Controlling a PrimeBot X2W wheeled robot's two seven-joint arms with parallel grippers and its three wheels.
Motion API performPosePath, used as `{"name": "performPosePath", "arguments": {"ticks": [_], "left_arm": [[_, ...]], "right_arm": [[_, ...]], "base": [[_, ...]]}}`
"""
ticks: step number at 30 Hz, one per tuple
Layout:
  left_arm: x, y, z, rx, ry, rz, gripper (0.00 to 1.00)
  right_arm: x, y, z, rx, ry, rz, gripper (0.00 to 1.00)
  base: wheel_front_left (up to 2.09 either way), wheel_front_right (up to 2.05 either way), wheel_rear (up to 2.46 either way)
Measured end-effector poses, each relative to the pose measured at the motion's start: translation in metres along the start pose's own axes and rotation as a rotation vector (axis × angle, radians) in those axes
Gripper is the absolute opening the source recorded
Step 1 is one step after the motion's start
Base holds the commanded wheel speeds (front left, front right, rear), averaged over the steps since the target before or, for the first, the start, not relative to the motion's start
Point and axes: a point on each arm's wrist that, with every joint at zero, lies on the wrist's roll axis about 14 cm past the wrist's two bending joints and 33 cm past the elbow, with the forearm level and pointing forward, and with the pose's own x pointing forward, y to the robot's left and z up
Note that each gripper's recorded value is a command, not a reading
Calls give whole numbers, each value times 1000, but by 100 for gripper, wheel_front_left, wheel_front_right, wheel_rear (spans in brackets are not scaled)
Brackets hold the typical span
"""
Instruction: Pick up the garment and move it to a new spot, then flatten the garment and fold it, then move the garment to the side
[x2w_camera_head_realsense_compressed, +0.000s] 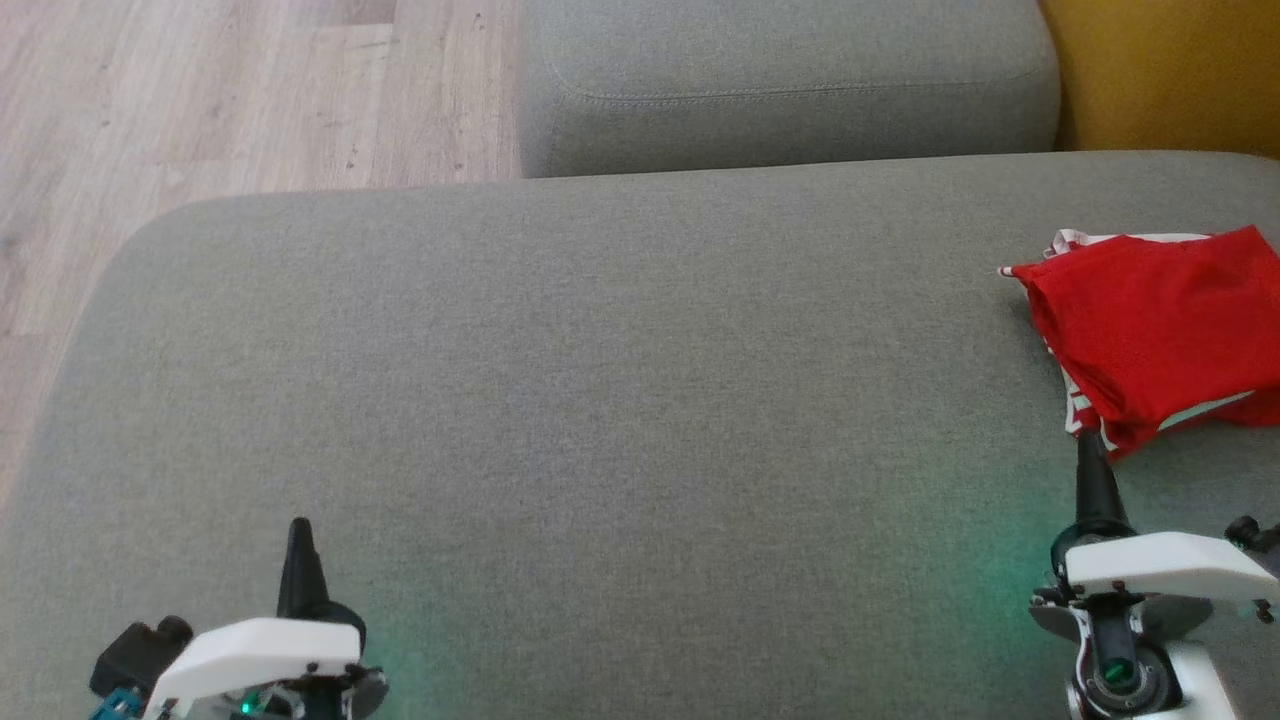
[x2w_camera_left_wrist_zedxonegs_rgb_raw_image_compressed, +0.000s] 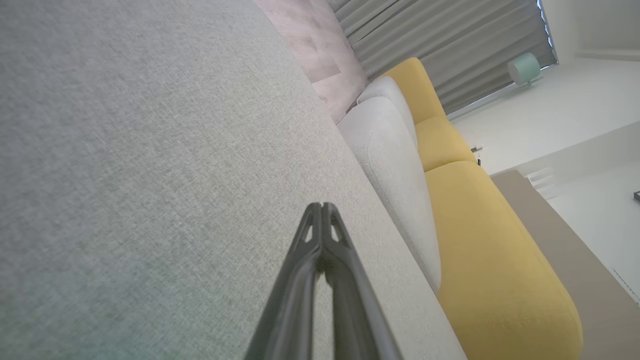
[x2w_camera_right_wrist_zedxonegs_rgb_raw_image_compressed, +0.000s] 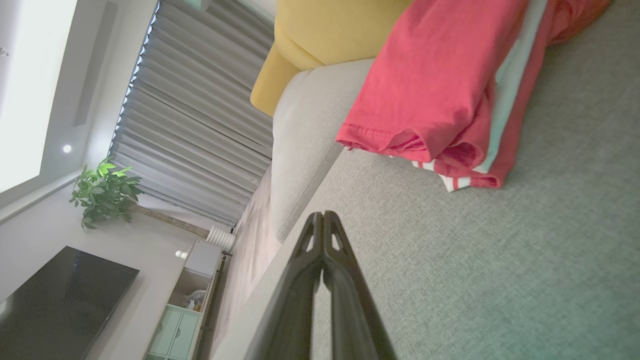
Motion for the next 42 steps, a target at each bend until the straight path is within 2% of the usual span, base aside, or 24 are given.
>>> {"name": "performPosePath", "arguments": {"ticks": [42], "left_arm": [[6, -14, 22, -401, -9, -81, 0]], "right_arm": [[0, 11, 23, 465, -31, 58, 0]], "base": [[0, 0, 0]]}}
